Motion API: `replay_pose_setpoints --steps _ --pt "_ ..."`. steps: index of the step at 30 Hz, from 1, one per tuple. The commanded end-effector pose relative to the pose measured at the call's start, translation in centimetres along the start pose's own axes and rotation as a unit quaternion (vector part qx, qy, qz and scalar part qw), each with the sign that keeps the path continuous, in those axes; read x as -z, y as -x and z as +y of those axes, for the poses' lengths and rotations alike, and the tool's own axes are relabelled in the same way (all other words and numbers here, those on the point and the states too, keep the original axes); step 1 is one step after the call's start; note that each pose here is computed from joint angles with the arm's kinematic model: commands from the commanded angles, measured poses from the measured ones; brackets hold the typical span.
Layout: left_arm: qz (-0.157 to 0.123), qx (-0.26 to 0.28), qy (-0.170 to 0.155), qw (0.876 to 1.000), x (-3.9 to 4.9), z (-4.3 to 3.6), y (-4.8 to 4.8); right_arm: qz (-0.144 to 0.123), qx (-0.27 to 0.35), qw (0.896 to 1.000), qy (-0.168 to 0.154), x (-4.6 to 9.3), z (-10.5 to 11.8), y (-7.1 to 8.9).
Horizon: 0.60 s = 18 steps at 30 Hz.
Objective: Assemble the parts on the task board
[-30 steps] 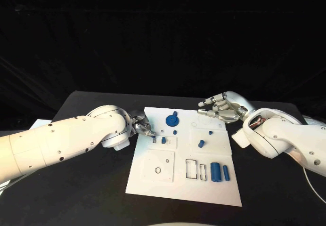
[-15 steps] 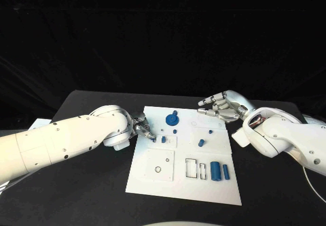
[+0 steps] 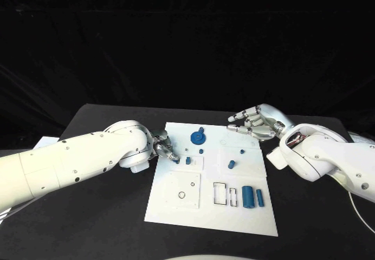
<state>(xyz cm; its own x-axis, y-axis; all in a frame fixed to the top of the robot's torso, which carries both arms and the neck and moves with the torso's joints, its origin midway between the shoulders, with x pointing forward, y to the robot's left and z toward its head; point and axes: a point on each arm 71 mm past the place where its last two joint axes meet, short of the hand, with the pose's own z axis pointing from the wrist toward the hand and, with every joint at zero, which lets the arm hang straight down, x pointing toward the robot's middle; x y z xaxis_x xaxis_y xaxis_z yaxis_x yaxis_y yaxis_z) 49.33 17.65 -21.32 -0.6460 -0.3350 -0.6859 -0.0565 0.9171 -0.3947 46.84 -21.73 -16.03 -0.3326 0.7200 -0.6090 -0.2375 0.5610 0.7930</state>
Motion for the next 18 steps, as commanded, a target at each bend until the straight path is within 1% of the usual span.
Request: replay_pose_setpoints --steps 1,12,18 --pt "0.016 -0.007 0.005 1.0 -0.08 0.02 -0.5 0.002 0.003 1.0 0.007 0.03 0.12 -0.08" --pt "-0.007 -0.001 0.008 1.0 -0.05 -0.36 -0.37 0.002 0.003 1.0 0.007 0.04 0.16 -0.1" --pt "-0.013 0.0 0.005 1.0 0.09 -0.56 -0.41 0.003 0.003 1.0 0.006 0.04 0.13 -0.1"
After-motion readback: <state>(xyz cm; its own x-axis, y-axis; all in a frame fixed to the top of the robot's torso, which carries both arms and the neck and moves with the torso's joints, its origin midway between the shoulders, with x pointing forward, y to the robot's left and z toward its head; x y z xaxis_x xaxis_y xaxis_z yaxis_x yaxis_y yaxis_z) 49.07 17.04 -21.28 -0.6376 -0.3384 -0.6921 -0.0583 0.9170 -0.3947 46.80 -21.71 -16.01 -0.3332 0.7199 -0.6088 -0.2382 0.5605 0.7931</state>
